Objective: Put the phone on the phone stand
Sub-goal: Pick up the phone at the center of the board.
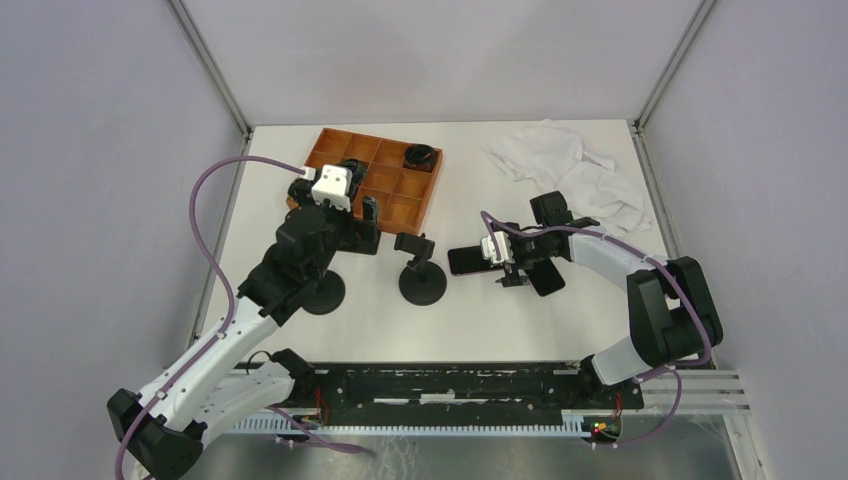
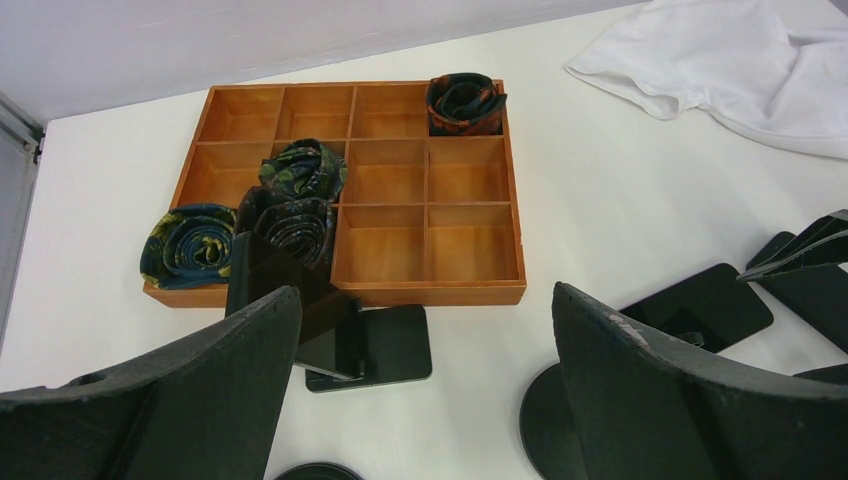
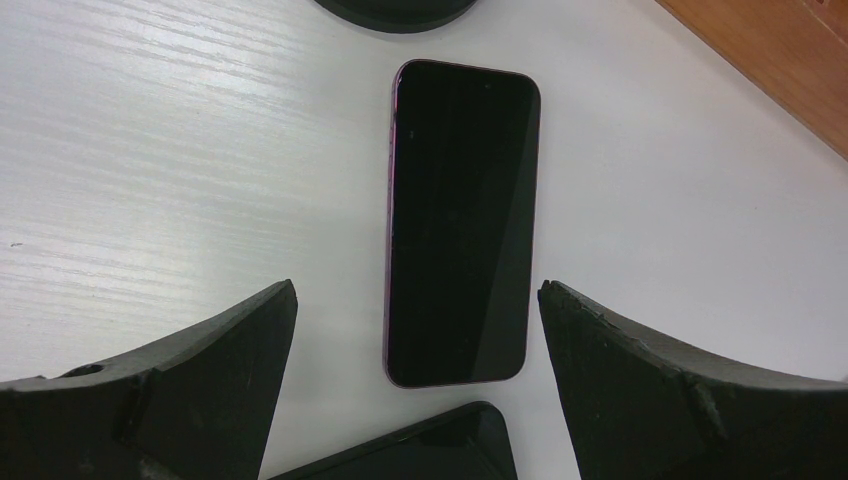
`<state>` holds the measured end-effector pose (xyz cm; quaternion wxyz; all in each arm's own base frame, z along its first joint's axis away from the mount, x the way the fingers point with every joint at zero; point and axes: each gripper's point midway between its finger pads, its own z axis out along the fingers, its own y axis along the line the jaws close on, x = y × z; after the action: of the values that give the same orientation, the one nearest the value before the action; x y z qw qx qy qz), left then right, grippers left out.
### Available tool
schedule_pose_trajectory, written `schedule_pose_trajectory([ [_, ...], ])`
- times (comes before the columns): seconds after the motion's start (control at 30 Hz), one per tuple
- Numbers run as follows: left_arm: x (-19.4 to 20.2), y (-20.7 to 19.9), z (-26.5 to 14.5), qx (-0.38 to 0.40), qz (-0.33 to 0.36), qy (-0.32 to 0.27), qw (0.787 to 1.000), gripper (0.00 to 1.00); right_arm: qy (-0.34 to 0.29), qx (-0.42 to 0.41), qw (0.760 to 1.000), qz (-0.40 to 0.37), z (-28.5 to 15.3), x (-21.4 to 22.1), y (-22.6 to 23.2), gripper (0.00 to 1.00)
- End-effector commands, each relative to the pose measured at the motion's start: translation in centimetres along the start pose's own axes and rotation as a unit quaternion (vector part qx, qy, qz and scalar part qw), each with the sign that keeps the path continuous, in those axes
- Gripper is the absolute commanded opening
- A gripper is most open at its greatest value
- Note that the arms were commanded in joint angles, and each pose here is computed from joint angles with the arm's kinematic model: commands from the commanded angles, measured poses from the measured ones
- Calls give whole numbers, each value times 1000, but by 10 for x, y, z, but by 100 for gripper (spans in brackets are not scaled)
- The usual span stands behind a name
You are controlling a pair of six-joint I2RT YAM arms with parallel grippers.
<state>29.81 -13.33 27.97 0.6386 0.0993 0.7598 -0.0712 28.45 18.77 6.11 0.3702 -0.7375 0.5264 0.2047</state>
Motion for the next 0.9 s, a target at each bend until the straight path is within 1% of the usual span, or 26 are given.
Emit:
schedule_pose_trajectory([
  [0.0,-13,1,0,3,12,-22,1000,100,-1,-2,1000,-5,-1,0,3,98],
  [0.87,-15,2,-1,2,11,-24,1000,100,1,-10,1000,-4,1,3,7,98],
])
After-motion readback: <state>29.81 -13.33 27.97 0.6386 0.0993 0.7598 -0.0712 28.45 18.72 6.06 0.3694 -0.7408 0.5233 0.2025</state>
